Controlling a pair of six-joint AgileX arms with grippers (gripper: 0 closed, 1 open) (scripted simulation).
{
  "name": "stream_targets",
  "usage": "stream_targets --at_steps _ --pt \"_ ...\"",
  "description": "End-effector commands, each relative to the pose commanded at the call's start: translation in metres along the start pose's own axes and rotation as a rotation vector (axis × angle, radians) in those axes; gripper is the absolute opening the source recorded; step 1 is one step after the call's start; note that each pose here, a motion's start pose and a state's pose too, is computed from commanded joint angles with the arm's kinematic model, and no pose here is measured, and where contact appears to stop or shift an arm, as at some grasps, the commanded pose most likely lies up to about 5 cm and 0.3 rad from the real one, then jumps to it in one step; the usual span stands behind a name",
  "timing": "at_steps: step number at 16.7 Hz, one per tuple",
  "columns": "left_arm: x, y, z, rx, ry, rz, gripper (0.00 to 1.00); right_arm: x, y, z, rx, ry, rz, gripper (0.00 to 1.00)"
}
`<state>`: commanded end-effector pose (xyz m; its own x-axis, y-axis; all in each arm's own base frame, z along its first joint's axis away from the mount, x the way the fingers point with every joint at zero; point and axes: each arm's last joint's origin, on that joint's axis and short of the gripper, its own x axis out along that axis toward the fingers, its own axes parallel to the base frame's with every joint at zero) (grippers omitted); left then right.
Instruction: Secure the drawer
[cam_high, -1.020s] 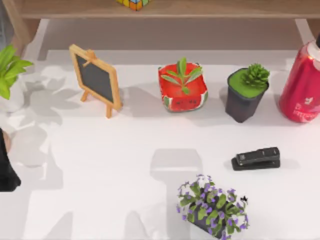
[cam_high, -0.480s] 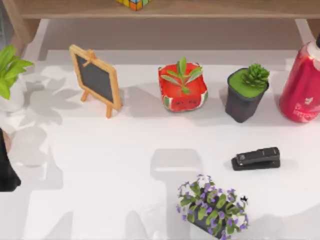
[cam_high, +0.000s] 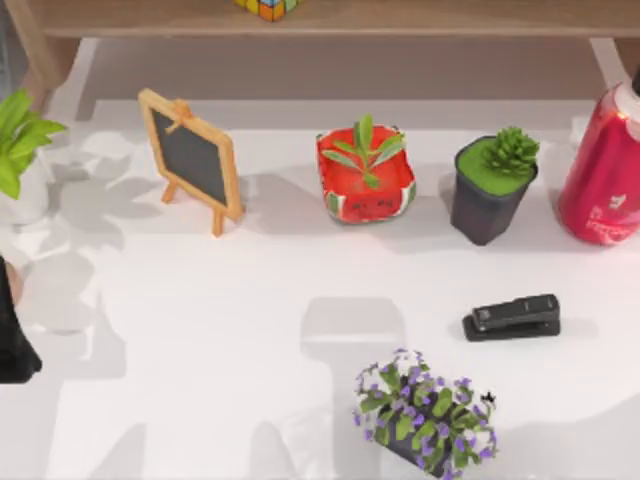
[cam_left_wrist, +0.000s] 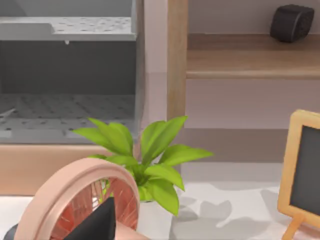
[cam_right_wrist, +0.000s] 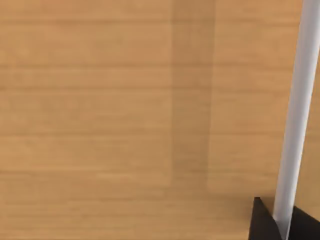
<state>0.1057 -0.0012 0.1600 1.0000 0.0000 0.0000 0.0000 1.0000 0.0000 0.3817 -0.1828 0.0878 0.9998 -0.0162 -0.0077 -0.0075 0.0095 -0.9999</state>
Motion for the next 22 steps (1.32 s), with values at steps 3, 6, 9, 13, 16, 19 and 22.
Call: stream_targets --at_steps 3,6,9,13,16,19,22 --pt "0.000 0.000 0.000 0.000 0.000 0.000 1.00 0.023 0.000 0.000 0.000 -0.003 0.000 0.00" --pt "0.000 0.000 0.000 0.000 0.000 0.000 1.00 0.046 -0.001 0.000 0.000 0.000 -0.002 0.00" --pt "0.000 0.000 0.000 0.000 0.000 0.000 1.00 0.054 -0.001 0.001 0.002 0.002 0.001 0.00" --pt "0.000 0.000 0.000 0.000 0.000 0.000 1.00 0.054 -0.001 0.001 0.002 0.002 0.001 0.08" --pt "0.000 0.000 0.000 0.000 0.000 0.000 1.00 0.054 -0.001 0.001 0.002 0.002 0.001 0.30" --pt "0.000 0.000 0.000 0.000 0.000 0.000 1.00 0.054 -0.001 0.001 0.002 0.002 0.001 0.53" --pt "0.000 0.000 0.000 0.000 0.000 0.000 1.00 0.054 -0.001 0.001 0.002 0.002 0.001 0.75"
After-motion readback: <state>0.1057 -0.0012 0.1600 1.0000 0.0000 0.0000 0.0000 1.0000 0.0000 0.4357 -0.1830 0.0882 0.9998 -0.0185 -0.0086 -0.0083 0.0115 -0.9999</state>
